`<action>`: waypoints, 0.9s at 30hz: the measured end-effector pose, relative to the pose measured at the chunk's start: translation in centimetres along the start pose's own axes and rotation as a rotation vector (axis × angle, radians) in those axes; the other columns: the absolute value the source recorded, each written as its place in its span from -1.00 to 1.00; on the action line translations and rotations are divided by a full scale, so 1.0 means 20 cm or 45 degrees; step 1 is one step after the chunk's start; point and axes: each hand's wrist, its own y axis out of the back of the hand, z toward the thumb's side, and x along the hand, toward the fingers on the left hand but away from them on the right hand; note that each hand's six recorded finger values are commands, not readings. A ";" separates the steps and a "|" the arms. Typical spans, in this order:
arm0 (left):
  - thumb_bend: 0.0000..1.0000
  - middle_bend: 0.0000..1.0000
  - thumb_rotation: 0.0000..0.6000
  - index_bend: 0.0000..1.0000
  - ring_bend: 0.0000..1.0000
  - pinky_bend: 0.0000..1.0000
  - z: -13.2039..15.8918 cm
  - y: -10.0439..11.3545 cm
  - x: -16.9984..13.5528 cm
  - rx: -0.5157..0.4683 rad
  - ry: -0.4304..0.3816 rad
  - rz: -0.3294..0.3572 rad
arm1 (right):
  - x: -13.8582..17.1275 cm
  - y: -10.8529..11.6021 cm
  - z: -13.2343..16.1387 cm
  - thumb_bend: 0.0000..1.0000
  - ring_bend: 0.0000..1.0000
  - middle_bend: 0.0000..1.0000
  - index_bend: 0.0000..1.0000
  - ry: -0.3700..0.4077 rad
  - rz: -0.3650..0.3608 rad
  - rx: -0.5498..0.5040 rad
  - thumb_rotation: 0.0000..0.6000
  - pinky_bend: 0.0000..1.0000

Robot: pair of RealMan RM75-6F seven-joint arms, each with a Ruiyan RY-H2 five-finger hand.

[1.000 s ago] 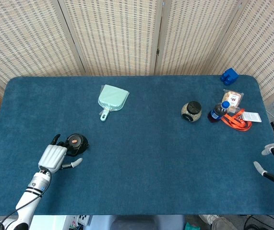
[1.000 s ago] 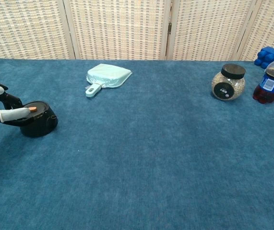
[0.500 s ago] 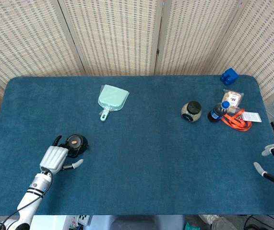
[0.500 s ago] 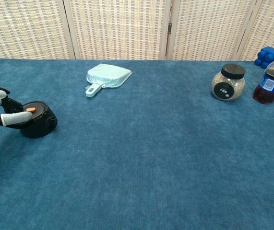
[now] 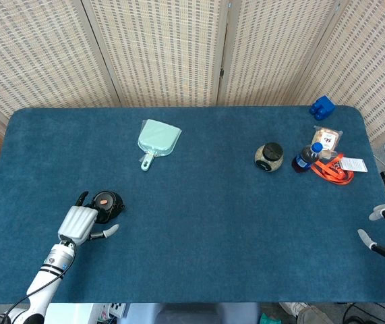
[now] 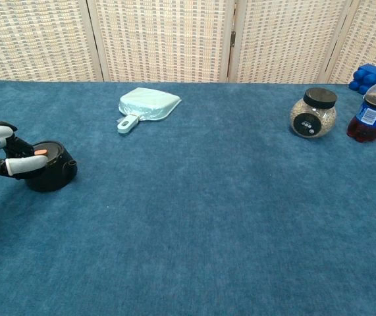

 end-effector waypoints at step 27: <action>-0.78 0.04 -1.00 0.06 -0.19 -1.00 0.05 -0.08 -0.03 0.024 -0.012 -0.077 | 0.01 -0.01 -0.02 -0.65 -0.37 -0.16 0.03 -0.016 0.007 -0.005 1.00 -0.44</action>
